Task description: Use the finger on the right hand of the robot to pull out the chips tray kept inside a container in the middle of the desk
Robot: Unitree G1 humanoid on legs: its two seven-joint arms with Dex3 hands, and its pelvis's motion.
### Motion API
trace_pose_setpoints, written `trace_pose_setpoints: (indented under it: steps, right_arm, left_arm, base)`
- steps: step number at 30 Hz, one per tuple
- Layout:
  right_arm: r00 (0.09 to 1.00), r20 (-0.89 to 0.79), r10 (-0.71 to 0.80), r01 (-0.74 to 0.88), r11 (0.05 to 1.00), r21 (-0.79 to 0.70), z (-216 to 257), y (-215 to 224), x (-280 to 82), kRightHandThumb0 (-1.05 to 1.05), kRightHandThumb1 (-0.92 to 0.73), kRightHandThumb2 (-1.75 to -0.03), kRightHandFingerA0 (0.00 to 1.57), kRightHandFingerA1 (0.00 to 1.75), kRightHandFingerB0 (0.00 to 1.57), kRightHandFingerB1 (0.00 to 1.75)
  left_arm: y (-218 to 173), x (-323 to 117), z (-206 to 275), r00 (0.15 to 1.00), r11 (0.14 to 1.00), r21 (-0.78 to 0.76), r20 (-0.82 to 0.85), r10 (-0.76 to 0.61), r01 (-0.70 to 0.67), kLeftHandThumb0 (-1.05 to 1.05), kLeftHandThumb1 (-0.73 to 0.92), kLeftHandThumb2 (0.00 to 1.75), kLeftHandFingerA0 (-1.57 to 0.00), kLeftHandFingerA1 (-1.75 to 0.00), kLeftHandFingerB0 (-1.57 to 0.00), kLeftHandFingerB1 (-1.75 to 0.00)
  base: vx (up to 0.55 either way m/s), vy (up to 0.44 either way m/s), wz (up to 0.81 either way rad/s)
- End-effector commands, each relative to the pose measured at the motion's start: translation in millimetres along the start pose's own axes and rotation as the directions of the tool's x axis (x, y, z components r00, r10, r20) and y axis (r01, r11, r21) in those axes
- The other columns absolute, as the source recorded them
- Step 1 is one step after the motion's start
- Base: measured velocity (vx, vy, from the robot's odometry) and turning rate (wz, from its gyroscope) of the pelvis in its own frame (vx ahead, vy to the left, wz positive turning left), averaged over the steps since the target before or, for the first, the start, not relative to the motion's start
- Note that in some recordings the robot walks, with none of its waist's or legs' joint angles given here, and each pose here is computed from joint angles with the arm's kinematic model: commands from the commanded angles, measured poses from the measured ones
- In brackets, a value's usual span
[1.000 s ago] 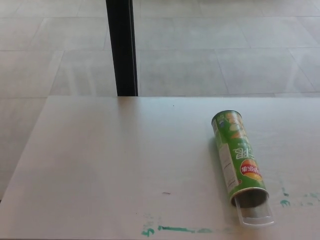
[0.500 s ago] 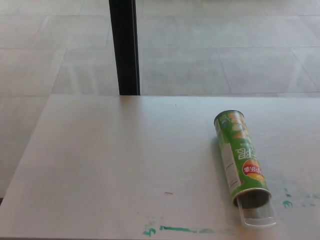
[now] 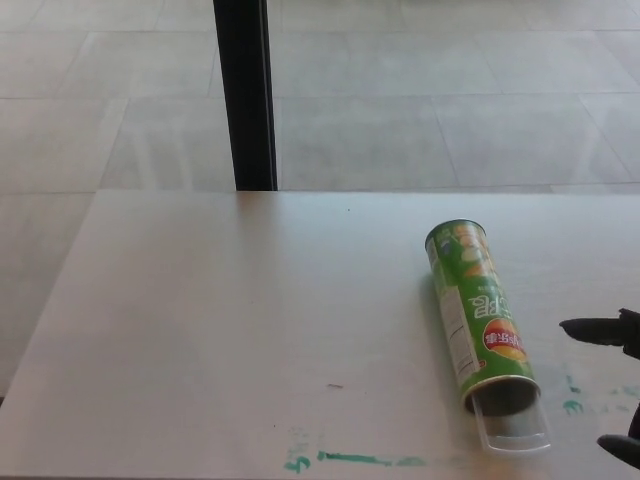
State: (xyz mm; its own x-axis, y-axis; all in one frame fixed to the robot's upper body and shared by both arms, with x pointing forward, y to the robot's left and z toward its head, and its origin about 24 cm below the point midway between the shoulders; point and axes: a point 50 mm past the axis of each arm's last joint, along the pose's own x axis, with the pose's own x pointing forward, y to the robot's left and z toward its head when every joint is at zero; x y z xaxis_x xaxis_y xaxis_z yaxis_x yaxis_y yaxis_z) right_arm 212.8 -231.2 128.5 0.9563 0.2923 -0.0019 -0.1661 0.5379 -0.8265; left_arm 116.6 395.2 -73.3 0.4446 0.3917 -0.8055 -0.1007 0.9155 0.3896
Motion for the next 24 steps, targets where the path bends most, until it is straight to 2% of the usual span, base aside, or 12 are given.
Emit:
trace_pose_setpoints:
  steps: [1,4,10,11,12,13,14,15,19,21,24]
  right_arm:
    - [0.996,-0.05,0.069,-0.078,0.975,-0.208,-10,-1,11,-0.07,-0.49,-0.55,0.96,1.06,0.37,0.39]
    - [0.996,-0.02,0.09,-0.092,0.965,-0.245,-8,3,16,-0.09,-0.49,-0.54,0.99,1.0,0.4,0.4]
    - [0.992,0.016,0.126,-0.117,0.952,-0.282,-6,11,23,-0.07,-0.49,-0.54,1.02,1.01,0.4,0.4]
    - [0.991,0.009,0.136,-0.127,0.947,-0.296,-7,12,24,-0.11,-0.46,-0.56,1.02,1.05,0.38,0.41]
    - [0.989,-0.001,0.15,-0.143,0.939,-0.312,-8,14,24,-0.1,-0.48,-0.55,1.0,1.04,0.39,0.41]
    - [0.987,-0.007,0.158,-0.152,0.935,-0.322,-9,15,24,-0.07,-0.49,-0.54,1.0,1.03,0.4,0.4]
    - [0.985,-0.013,0.172,-0.167,0.928,-0.333,-12,19,25,-0.08,-0.48,-0.55,1.01,1.1,0.39,0.41]
    - [0.982,-0.019,0.187,-0.182,0.92,-0.346,-14,22,25,-0.1,-0.47,-0.55,1.01,1.04,0.41,0.41]
    - [0.976,-0.028,0.217,-0.213,0.908,-0.361,-14,29,26,-0.13,-0.46,-0.56,1.01,1.06,0.4,0.41]
    - [0.976,-0.011,0.217,-0.206,0.908,-0.365,-12,33,26,-0.15,-0.45,-0.57,1.01,1.04,0.4,0.43]
    - [0.976,0.005,0.218,-0.2,0.903,-0.379,-12,38,25,-0.17,-0.44,-0.58,1.02,1.02,0.41,0.44]
  left_arm:
    - [12,-3,5,1.0,0.999,0.048,0.014,0.026,-0.026,-0.5,0.73,0.62,-0.58,-0.64,-0.56,-0.56]
    - [11,-2,4,1.0,0.999,0.031,0.003,0.028,-0.028,-0.48,0.72,0.61,-0.6,-0.63,-0.6,-0.57]
    - [10,-2,4,0.999,0.999,0.034,0.014,0.032,-0.033,-0.48,0.71,0.61,-0.61,-0.61,-0.59,-0.53]
    - [10,-2,6,1.0,1.0,0.023,0.019,0.017,-0.018,-0.46,0.75,0.62,-0.57,-0.64,-0.51,-0.52]
    - [10,-2,6,1.0,1.0,0.024,0.017,0.013,-0.013,-0.49,0.71,0.61,-0.55,-0.59,-0.56,-0.54]
    - [10,-2,6,1.0,0.999,0.031,0.019,0.014,-0.015,-0.48,0.73,0.62,-0.57,-0.63,-0.53,-0.53]
    - [11,-2,7,1.0,0.999,0.037,0.022,0.015,-0.015,-0.48,0.72,0.61,-0.58,-0.64,-0.54,-0.54]
    - [10,-2,7,1.0,0.999,0.039,0.019,0.018,-0.019,-0.46,0.71,0.61,-0.58,-0.63,-0.55,-0.54]
    - [11,-2,8,1.0,0.999,0.037,0.02,0.019,-0.02,-0.48,0.71,0.61,-0.57,-0.61,-0.56,-0.53]
    - [10,-1,8,1.0,0.999,0.042,0.011,0.025,-0.026,-0.46,0.73,0.61,-0.61,-0.62,-0.55,-0.52]
    - [10,-1,8,1.0,0.999,0.029,0.013,0.022,-0.023,-0.47,0.71,0.61,-0.58,-0.64,-0.58,-0.54]
  base:
    - [0.0,0.0,0.0]
    - [0.0,0.0,0.0]
    - [0.0,0.0,0.0]
    - [0.0,0.0,0.0]
    - [0.0,0.0,0.0]
    - [0.0,0.0,0.0]
    - [0.0,0.0,0.0]
    - [0.0,0.0,0.0]
    - [0.0,0.0,0.0]
    - [0.0,0.0,0.0]
    - [0.0,0.0,0.0]
